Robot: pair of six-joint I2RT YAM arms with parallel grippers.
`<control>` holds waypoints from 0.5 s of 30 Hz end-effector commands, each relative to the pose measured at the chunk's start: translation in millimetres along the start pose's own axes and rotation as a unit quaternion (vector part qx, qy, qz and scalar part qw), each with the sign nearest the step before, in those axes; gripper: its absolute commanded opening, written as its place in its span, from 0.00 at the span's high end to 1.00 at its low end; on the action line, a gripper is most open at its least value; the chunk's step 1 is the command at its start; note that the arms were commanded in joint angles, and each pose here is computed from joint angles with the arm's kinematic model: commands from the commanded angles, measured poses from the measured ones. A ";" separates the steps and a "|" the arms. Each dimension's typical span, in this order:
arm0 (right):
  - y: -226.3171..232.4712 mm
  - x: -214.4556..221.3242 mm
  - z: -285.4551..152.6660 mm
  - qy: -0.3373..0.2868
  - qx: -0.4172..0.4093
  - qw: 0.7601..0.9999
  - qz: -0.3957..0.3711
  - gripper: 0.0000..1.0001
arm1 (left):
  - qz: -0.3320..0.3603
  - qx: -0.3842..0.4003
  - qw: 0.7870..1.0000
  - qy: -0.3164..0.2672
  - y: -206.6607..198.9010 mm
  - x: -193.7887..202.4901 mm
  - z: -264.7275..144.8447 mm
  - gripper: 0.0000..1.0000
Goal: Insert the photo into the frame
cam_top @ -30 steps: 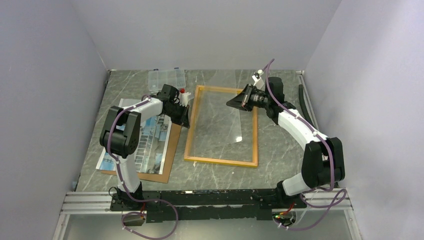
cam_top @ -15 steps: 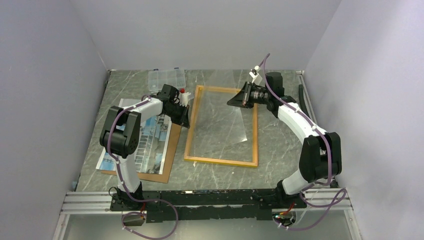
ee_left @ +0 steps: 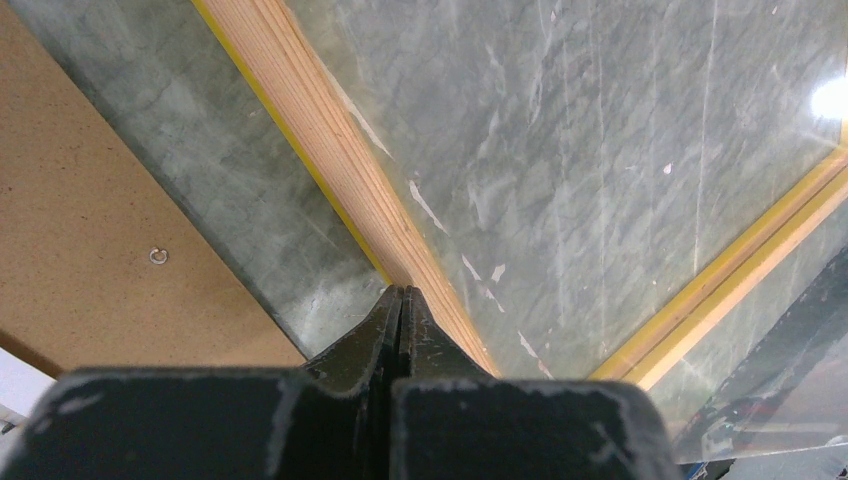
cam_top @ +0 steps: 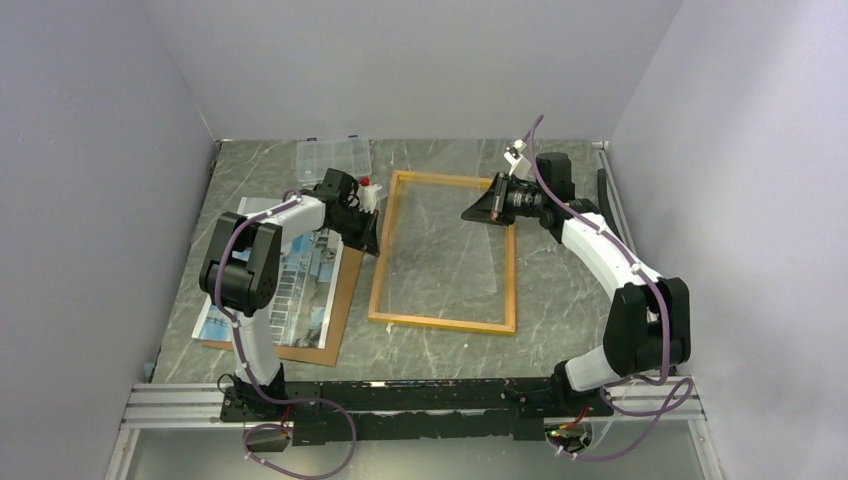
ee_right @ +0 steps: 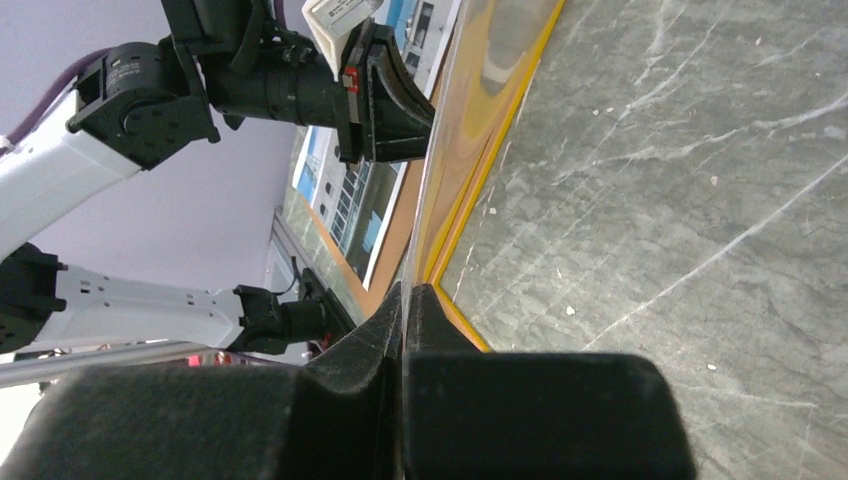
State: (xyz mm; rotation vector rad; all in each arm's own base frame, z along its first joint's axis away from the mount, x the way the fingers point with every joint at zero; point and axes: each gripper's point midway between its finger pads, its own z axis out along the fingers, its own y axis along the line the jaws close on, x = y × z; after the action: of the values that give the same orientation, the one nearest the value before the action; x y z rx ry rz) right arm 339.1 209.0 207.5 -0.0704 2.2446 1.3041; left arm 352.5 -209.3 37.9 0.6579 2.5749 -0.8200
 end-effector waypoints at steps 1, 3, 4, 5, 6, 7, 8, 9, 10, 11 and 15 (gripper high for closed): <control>19.6 6.5 -6.2 -0.002 -0.012 0.999 -0.049 1.00 | 0.005 0.019 1.000 -0.014 -9.7 -12.6 -0.4 0.97; 22.1 8.0 -7.6 -0.004 -0.012 0.999 -0.052 1.00 | 0.005 0.019 1.000 -0.015 -9.7 -13.0 -0.3 0.97; 23.0 8.0 -8.3 -0.005 -0.013 0.998 -0.054 1.00 | 0.004 0.019 1.000 -0.015 -9.9 -12.7 0.1 0.97; 22.7 7.8 -8.6 -0.007 -0.010 0.998 -0.054 1.00 | 0.004 0.020 1.000 -0.015 -9.9 -13.0 0.0 0.97; 22.5 7.6 -8.4 -0.007 -0.009 0.998 -0.054 1.00 | 0.002 0.020 1.000 -0.014 -9.9 -12.6 0.4 0.97; 21.9 7.3 -7.9 -0.007 -0.008 0.999 -0.053 1.00 | 0.002 0.021 1.000 -0.014 -10.0 -12.6 0.5 0.97; 22.1 7.0 -7.4 -0.006 -0.009 0.999 -0.053 1.00 | 0.002 0.021 1.000 -0.014 -10.1 -12.2 0.7 0.97; 22.7 5.6 -7.3 -0.007 -0.009 0.998 -0.055 1.00 | 0.002 0.021 1.000 -0.014 -10.5 -13.1 0.1 0.97; 24.6 3.5 -7.5 -0.009 -0.009 0.998 -0.057 1.00 | 0.002 0.021 1.000 -0.014 -10.4 -13.1 -0.2 0.97; 26.4 1.4 -8.3 -0.012 -0.010 0.998 -0.059 1.00 | 0.002 0.020 1.000 -0.014 -10.3 -12.9 -0.4 0.97; 32.4 -8.0 -10.3 -0.023 -0.007 0.997 -0.070 1.00 | 0.003 0.021 1.000 -0.014 -11.1 -13.0 -0.8 0.97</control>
State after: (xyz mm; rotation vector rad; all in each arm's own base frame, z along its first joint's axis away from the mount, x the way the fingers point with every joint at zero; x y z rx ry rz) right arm 324.4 214.7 212.9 -0.1114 2.2486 1.2790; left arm 352.4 -209.3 37.9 0.6536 2.5769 -0.8214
